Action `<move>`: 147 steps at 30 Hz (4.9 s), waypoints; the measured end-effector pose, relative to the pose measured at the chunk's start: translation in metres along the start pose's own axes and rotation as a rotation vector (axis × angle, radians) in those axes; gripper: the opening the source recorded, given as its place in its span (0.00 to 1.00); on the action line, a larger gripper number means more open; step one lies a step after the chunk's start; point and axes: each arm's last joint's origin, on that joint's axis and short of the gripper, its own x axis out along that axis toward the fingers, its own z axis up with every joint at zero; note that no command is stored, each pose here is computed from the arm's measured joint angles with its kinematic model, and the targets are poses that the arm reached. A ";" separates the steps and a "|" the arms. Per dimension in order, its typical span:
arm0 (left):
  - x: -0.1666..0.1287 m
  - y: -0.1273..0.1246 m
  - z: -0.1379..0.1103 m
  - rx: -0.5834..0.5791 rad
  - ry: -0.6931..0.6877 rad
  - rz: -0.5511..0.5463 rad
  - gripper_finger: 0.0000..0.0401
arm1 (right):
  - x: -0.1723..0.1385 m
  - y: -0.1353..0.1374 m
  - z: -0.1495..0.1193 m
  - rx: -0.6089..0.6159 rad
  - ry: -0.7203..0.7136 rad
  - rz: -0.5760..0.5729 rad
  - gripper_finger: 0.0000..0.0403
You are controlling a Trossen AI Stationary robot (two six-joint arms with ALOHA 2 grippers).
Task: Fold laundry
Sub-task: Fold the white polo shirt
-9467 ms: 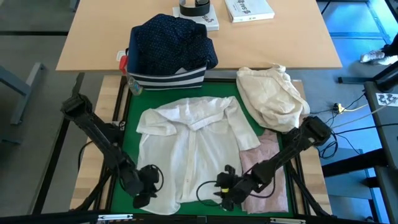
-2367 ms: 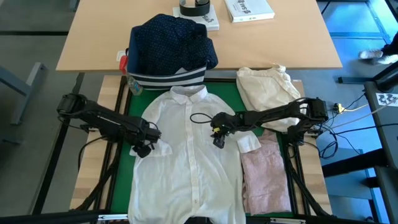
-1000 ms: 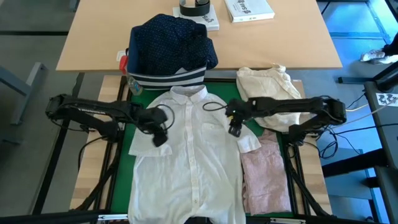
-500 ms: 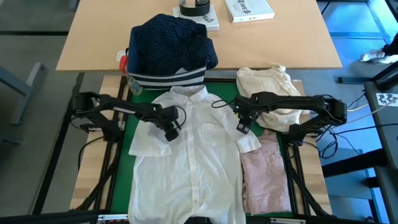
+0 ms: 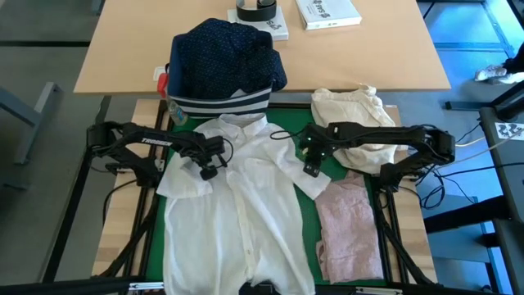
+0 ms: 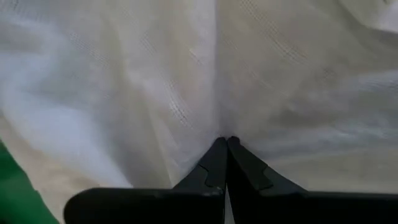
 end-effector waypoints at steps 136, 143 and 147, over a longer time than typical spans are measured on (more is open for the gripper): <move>-0.105 0.001 -0.050 -0.190 0.163 -0.579 0.34 | 0.010 0.066 0.073 -0.220 -0.345 -0.043 0.39; -0.088 -0.032 -0.062 -0.050 0.305 -0.489 0.34 | 0.024 0.068 0.070 -0.223 -0.310 -0.046 0.39; -0.073 -0.050 -0.064 0.032 0.364 -0.370 0.33 | 0.024 0.068 0.071 -0.222 -0.319 -0.046 0.39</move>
